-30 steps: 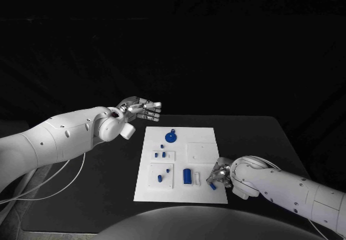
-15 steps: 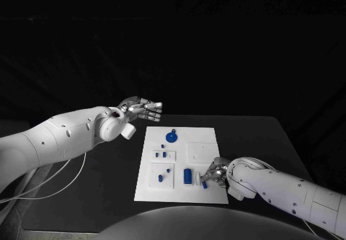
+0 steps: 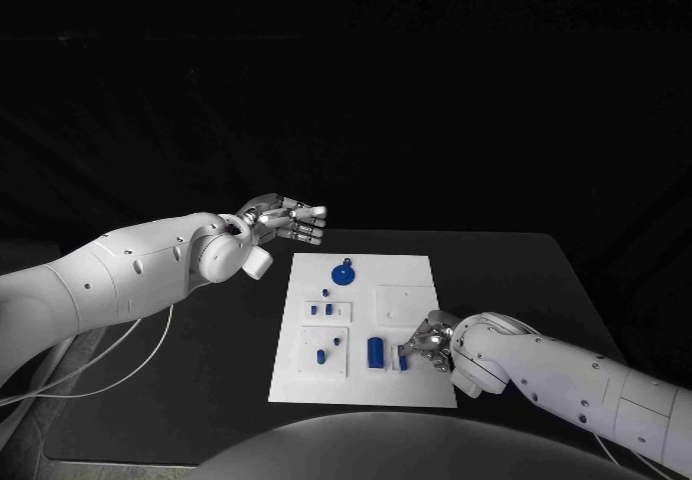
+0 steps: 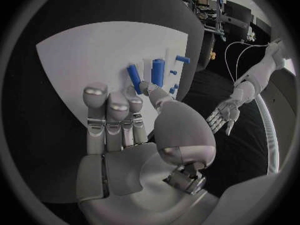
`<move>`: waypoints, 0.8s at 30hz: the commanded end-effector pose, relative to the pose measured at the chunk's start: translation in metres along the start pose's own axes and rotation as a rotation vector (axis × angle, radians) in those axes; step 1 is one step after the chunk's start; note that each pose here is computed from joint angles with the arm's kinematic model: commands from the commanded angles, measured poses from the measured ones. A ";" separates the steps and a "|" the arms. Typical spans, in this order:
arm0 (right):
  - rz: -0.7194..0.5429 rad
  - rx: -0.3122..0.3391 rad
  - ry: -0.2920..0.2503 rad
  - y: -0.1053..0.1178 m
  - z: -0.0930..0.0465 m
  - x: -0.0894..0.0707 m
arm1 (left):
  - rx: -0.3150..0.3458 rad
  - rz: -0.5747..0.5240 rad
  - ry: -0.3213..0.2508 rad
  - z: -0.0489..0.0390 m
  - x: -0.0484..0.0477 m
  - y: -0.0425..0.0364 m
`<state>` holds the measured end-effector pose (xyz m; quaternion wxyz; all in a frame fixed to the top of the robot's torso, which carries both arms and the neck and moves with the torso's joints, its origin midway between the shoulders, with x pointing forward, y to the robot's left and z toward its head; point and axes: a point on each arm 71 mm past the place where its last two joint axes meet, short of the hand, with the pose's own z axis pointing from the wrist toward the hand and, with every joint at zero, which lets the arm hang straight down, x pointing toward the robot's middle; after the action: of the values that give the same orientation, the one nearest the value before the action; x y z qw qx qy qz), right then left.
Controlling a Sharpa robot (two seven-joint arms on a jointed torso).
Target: Assemble the parts on the task board
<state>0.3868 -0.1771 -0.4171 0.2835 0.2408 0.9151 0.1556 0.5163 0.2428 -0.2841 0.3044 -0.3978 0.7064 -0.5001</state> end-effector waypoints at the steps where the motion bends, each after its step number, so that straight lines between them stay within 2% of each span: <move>1: 0.026 0.017 0.001 0.000 0.001 0.000 | 0.004 0.001 0.029 0.0007 0.0035 -0.0009; 19: -0.015 0.016 0.089 0.008 0.004 0.010 | 0.000 0.004 0.037 0.0012 0.0050 -0.0007; 24: -0.046 0.020 0.094 0.008 0.004 0.011 | -0.002 0.005 0.038 0.0009 0.0047 -0.0006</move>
<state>0.3866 -0.1675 -0.4211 0.2544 0.2357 0.9257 0.1510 0.5156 0.2409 -0.2847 0.2984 -0.3941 0.7113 -0.4997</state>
